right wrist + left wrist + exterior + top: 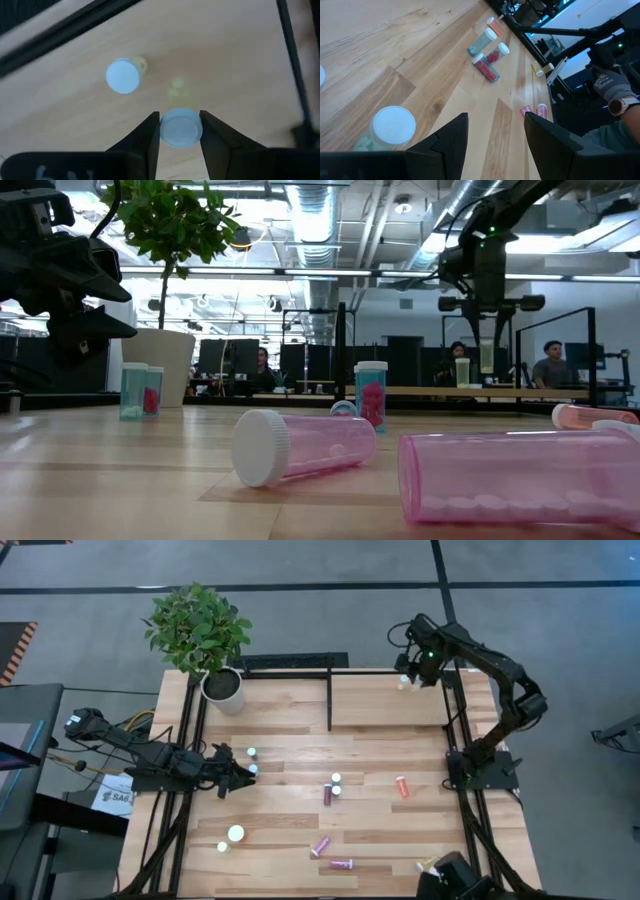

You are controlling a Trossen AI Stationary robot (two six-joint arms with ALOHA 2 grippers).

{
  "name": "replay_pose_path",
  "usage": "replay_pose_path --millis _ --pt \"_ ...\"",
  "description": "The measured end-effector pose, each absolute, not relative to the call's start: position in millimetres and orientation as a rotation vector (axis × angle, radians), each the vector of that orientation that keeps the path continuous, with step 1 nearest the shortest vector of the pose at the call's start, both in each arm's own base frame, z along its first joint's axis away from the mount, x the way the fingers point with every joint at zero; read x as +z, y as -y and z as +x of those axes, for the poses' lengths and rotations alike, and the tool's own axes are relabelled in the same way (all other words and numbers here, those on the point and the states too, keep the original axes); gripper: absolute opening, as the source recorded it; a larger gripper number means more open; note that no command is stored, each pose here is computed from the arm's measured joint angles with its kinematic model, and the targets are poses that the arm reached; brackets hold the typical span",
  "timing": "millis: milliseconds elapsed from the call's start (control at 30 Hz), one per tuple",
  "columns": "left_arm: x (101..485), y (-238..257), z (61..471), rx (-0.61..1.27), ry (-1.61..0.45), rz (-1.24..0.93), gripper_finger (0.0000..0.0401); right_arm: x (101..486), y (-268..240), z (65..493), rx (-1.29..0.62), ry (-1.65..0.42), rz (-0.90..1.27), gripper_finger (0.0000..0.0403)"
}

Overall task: Pick and place medicine bottles onto shelf by color
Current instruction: Put the yellow pill bottle on the shelf

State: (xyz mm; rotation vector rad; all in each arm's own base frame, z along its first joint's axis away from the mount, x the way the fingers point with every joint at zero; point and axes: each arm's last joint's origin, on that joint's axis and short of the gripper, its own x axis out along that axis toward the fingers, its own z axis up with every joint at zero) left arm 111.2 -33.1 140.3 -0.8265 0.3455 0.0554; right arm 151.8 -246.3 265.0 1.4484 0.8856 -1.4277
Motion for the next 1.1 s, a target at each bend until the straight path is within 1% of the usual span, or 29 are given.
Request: replay_pose_path --millis 200,700,800,1100 --pt "140 33 111 0.055 -0.346 -0.826 0.0180 265 254 142 -1.207 -1.062 1.182 0.0134" --pt "140 33 111 0.055 -0.345 -0.827 0.0180 265 255 137 -0.859 -1.282 0.800 0.0138" --pt "140 33 111 0.055 -0.345 -0.827 0.0180 265 256 137 -0.849 -1.292 0.765 0.0138" --pt "140 33 111 0.055 -0.346 -0.826 0.0180 265 256 136 -0.860 -1.304 0.748 0.0138"
